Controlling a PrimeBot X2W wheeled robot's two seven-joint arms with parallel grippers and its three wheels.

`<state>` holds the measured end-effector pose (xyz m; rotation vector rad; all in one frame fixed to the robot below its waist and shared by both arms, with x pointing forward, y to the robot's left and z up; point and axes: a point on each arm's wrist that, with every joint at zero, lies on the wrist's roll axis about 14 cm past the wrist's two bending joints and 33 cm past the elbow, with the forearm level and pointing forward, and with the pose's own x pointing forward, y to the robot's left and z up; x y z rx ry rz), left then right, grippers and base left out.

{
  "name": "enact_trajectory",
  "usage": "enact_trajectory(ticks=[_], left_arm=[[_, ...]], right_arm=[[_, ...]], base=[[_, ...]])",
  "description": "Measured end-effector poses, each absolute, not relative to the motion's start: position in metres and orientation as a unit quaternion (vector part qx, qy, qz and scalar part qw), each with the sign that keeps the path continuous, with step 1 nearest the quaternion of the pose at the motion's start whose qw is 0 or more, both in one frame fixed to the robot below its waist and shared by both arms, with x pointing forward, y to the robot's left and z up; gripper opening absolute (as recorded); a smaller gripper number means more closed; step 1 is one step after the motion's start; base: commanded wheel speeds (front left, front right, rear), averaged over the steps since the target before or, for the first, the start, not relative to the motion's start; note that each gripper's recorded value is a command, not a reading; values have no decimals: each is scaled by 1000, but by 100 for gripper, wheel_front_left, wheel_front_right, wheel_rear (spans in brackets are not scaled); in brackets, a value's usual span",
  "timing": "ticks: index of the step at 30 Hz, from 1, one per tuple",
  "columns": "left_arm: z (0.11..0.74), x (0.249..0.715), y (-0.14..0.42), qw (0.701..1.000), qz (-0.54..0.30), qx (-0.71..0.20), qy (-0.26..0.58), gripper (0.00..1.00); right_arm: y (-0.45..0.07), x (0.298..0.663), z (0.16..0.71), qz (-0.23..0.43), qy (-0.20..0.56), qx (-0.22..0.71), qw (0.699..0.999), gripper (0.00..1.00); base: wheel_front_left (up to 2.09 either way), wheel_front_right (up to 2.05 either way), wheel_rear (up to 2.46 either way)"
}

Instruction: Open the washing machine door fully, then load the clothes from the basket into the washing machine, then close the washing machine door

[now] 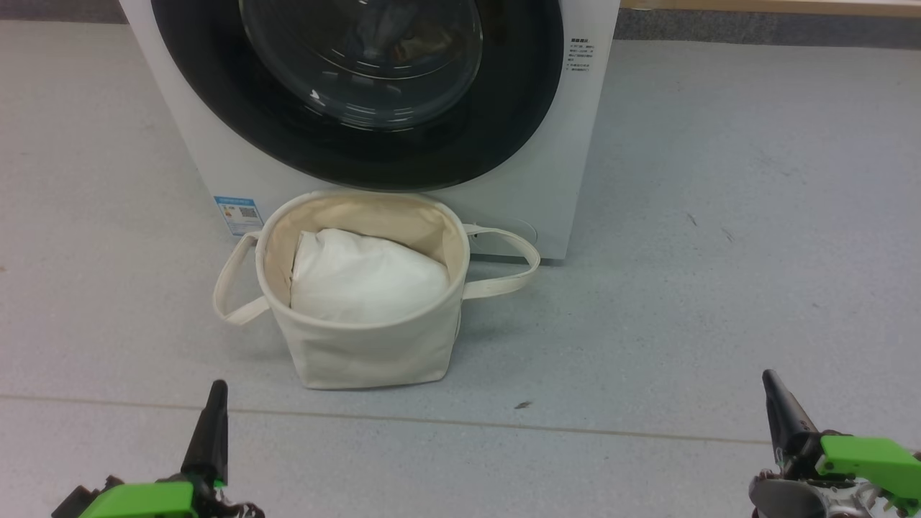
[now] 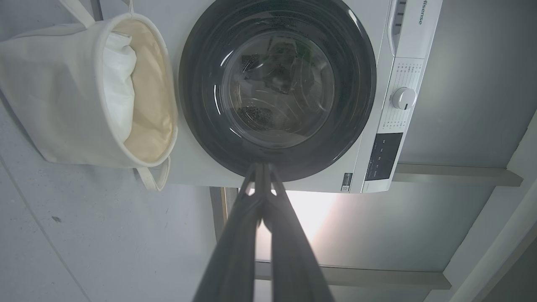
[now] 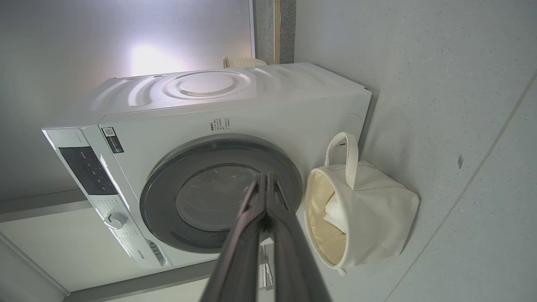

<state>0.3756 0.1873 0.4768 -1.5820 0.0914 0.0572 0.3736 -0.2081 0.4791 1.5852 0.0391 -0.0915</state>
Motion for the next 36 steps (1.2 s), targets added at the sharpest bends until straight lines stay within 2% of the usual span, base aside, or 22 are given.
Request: enact_trajectory(ticks=[36], left_arm=[[477,376,187,702,26,-711,41,0]], right_arm=[[-208,374,479,-41,18,711,702,0]], base=[[0,0,0]])
